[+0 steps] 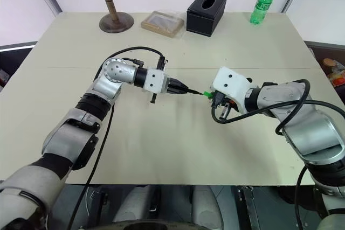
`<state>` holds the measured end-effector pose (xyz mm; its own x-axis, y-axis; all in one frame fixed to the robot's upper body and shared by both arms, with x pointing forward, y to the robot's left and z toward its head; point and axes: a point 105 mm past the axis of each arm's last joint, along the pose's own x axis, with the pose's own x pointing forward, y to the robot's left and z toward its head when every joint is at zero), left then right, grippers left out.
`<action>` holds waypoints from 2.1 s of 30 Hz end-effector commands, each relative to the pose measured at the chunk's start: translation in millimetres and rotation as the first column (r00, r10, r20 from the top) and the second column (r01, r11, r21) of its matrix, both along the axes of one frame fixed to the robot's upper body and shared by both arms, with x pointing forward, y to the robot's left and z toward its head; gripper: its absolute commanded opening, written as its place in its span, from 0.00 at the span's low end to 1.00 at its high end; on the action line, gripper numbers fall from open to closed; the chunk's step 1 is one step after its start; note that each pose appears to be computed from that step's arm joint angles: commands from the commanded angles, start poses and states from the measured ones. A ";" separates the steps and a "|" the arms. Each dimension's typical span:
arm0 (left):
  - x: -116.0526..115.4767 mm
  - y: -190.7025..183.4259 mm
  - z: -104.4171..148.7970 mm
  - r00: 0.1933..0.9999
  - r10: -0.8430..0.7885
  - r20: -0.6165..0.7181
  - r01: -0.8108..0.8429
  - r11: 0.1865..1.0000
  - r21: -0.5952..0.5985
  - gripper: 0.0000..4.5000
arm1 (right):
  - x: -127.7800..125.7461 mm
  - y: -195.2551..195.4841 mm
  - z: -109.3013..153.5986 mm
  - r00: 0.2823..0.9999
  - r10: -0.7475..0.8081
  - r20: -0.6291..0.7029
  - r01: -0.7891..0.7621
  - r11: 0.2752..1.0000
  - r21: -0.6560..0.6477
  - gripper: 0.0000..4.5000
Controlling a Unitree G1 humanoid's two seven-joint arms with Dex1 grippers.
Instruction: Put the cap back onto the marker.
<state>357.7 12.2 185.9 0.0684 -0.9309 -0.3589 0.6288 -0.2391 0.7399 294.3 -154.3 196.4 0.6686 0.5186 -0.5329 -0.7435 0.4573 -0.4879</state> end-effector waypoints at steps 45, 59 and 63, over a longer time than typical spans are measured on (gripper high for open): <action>1.0 -19.0 9.6 0.991 -0.024 0.135 0.018 0.999 0.041 0.00 | 13.5 8.9 0.3 0.997 0.057 0.061 -0.048 0.989 -0.143 0.01; 4.8 -19.6 4.0 0.980 0.015 0.198 -0.007 0.999 -0.041 0.00 | 27.0 20.2 5.7 0.999 0.031 0.033 -0.031 0.999 -0.015 0.01; 4.6 -19.2 2.8 0.982 0.019 0.188 -0.008 0.998 -0.059 0.00 | 26.3 27.5 9.8 0.997 0.051 0.050 -0.050 0.999 -0.020 0.01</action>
<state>368.2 3.3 175.7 0.1722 -0.9222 -0.3464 0.5212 -0.2131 0.8264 322.1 -139.4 185.5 0.6498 0.4990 -0.5734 -0.7601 0.4376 -0.4804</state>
